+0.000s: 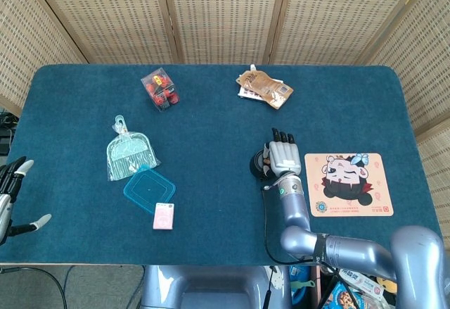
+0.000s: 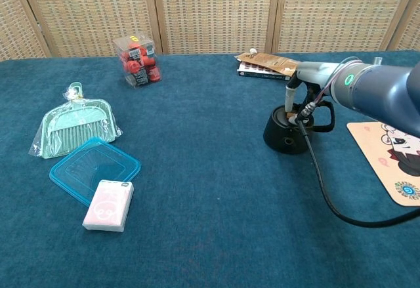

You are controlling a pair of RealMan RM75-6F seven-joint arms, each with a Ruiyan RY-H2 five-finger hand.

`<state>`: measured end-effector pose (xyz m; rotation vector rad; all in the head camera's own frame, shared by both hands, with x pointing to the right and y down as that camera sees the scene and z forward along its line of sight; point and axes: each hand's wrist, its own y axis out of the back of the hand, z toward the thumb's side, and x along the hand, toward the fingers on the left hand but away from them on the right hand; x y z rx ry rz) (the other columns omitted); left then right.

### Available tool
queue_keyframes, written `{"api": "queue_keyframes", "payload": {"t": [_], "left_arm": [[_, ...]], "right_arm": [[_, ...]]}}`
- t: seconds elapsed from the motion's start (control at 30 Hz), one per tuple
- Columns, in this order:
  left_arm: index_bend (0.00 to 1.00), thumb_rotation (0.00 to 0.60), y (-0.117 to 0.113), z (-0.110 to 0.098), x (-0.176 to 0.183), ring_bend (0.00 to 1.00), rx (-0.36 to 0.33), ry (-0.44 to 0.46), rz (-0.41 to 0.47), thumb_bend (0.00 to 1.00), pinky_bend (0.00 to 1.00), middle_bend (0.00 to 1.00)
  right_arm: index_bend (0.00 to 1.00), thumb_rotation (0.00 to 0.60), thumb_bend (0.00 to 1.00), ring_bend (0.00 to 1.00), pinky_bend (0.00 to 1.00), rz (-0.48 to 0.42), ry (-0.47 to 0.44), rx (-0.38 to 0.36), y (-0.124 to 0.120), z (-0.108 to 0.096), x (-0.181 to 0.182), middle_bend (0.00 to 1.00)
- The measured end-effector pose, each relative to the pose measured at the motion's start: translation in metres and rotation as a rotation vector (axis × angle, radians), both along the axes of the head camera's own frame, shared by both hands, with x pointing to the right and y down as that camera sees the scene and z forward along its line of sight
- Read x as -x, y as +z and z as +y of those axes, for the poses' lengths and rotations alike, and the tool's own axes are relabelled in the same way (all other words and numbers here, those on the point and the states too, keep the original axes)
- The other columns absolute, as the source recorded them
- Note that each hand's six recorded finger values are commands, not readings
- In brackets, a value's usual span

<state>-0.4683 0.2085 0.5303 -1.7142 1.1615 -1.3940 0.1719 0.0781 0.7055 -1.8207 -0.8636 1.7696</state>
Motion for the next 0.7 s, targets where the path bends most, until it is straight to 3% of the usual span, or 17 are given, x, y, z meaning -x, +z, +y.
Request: {"api": "queue_keyframes", "payload": {"t": [0.7], "left_arm": [[0.0, 0.6, 0.0027, -0.0004, -0.0006, 0.0, 0.008, 0.001, -0.002, 0.07, 0.0, 0.0]], "right_arm": [[0.51, 0.6, 0.5, 0.0, 0.0, 0.035, 0.0, 0.014, 0.0048, -0.0018, -0.0056, 0.0]]}}
